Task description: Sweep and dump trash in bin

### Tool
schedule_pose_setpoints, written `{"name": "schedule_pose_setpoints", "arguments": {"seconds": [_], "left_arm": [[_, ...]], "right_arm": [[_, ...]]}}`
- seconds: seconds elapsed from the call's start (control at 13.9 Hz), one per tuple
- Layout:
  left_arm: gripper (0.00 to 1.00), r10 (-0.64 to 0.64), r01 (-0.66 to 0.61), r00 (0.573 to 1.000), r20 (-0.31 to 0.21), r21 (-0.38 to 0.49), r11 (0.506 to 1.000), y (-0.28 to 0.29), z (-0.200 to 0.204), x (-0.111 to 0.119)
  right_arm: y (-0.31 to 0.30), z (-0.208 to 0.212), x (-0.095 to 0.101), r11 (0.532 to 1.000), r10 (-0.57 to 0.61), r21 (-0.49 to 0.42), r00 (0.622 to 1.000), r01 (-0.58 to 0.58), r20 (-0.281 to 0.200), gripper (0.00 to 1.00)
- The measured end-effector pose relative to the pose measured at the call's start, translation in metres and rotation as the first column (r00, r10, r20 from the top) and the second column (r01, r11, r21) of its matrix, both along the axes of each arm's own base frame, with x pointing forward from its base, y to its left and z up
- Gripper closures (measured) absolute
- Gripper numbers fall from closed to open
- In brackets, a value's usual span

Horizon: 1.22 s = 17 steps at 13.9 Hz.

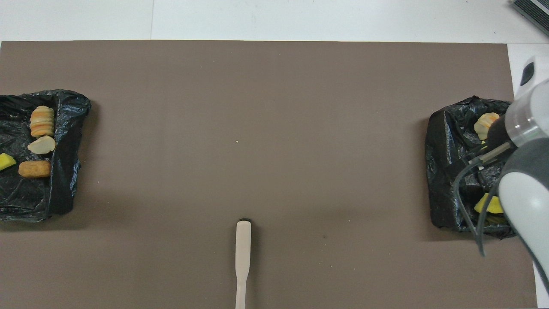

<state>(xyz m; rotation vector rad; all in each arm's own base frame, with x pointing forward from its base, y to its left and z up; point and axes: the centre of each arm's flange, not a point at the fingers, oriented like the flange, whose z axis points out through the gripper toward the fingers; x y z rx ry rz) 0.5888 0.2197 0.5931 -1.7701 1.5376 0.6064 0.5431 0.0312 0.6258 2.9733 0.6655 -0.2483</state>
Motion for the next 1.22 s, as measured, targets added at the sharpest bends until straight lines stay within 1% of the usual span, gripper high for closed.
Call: {"name": "schedule_pose_setpoints", "arguments": {"seconds": [0.14, 0.22, 0.36, 0.43, 0.57, 0.65, 0.79, 0.86, 1.01, 1.22], "left_arm": [[0.68, 0.002, -0.002, 1.0, 0.013, -0.005, 1.0, -0.005, 0.002, 0.001], [0.68, 0.007, -0.007, 1.0, 0.026, -0.024, 1.0, -0.006, 0.003, 0.001], [0.68, 0.026, -0.02, 0.998, 0.054, -0.111, 0.994, -0.011, 0.002, 0.001], [0.68, 0.041, -0.029, 0.997, 0.069, -0.173, 0.985, -0.013, 0.0, 0.002], [0.68, 0.082, -0.049, 0.992, 0.098, -0.307, 0.95, -0.017, -0.006, 0.002], [0.68, 0.097, -0.056, 0.99, 0.1, -0.352, 0.934, -0.02, -0.008, 0.002], [0.68, 0.134, -0.089, 0.988, 0.074, -0.439, 0.894, -0.028, -0.016, 0.0], [0.68, 0.147, -0.096, 0.987, 0.07, -0.481, 0.871, -0.033, -0.018, 0.001], [0.68, 0.164, -0.103, 0.984, 0.07, -0.53, 0.842, -0.054, -0.021, 0.005], [0.68, 0.21, -0.145, 0.976, 0.055, -0.557, 0.818, -0.117, -0.03, 0.014]], "right_arm": [[-0.034, 0.0, 0.004, 1.0, -0.007, 0.008, 1.0, 0.007, 0.009, 0.0], [-0.05, 0.0, 0.007, 1.0, -0.023, 0.01, 0.999, 0.023, 0.024, 0.0], [-0.075, 0.001, 0.009, 0.998, -0.063, 0.01, 0.997, 0.062, 0.051, 0.0], [-0.085, 0.002, 0.01, 0.997, -0.079, 0.01, 0.995, 0.079, 0.065, 0.0], [-0.096, 0.004, 0.01, 0.993, -0.121, 0.008, 0.989, 0.12, 0.079, 0.0], [-0.095, 0.004, 0.01, 0.985, -0.17, 0.006, 0.982, 0.17, 0.086, 0.0], [-0.083, 0.005, 0.011, 0.957, -0.289, 0.016, 0.952, 0.289, 0.101, 0.0], [-0.075, 0.005, 0.012, 0.94, -0.34, 0.036, 0.935, 0.338, 0.102, 0.0], [-0.067, 0.007, 0.012, 0.921, -0.389, 0.06, 0.915, 0.385, 0.102, 0.0], [-0.067, 0.008, 0.011, 0.915, -0.403, 0.067, 0.91, 0.398, 0.102, 0.0]]}}
